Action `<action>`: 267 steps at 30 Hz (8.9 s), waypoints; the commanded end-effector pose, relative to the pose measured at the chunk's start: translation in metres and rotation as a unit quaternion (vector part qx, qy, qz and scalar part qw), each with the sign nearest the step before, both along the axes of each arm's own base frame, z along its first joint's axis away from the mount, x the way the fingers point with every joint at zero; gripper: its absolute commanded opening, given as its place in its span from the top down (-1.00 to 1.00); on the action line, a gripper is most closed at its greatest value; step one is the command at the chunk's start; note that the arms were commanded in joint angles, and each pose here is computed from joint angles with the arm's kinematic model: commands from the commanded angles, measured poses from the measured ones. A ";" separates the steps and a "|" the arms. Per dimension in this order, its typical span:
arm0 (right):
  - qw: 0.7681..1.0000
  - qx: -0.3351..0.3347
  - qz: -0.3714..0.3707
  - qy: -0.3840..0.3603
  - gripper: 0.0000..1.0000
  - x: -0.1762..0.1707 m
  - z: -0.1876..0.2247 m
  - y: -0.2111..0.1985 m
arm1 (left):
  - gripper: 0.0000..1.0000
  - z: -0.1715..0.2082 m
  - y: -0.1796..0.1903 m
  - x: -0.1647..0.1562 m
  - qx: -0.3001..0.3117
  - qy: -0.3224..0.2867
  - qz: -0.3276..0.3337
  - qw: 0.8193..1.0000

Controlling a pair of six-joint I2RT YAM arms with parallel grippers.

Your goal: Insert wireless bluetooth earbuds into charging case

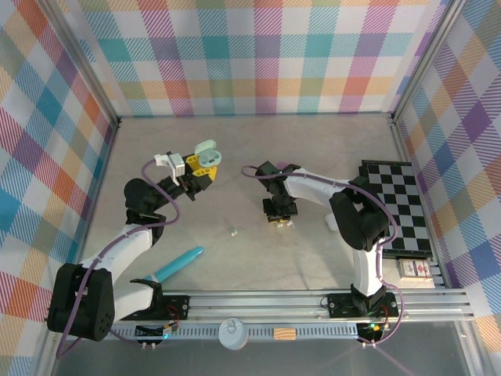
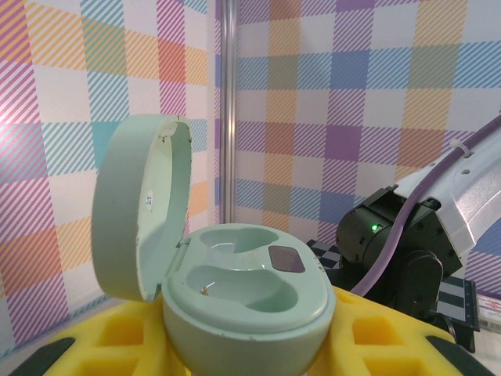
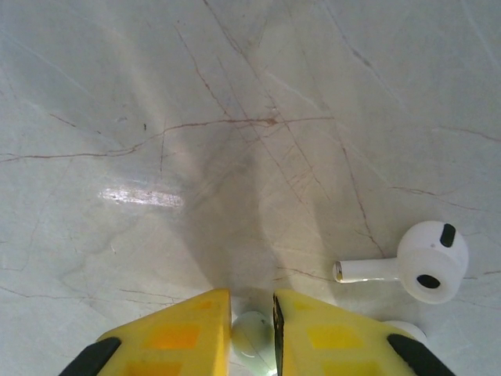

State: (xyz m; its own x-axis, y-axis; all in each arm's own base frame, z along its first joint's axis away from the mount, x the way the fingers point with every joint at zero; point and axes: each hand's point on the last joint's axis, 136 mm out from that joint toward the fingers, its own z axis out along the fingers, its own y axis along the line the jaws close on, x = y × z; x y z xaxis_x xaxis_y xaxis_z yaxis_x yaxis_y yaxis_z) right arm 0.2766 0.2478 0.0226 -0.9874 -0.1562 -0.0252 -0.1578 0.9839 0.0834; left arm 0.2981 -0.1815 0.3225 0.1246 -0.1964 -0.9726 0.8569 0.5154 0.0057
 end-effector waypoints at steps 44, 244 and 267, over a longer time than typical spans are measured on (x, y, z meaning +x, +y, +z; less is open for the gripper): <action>0.946 0.317 -0.065 -0.024 0.66 0.018 0.109 0.036 | 0.35 0.017 0.002 -0.011 0.003 -0.038 -0.007 0.999; 0.953 -0.194 -0.191 0.136 0.62 -0.097 -0.011 -0.214 | 0.36 0.020 -0.038 -0.030 0.017 -0.040 -0.065 0.997; 0.987 0.095 -0.121 -0.042 0.65 -0.022 0.117 -0.100 | 0.36 0.017 -0.042 -0.030 0.026 -0.034 -0.079 0.996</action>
State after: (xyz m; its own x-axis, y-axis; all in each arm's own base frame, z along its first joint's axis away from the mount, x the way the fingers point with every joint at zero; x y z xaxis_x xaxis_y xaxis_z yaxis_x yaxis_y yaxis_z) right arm 0.2526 0.1256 0.1092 -0.9829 0.1668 -0.0778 0.1497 0.9704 0.1896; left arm 0.2709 -0.2237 0.3257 0.1132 -0.1673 -0.9794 0.9208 0.3879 0.0402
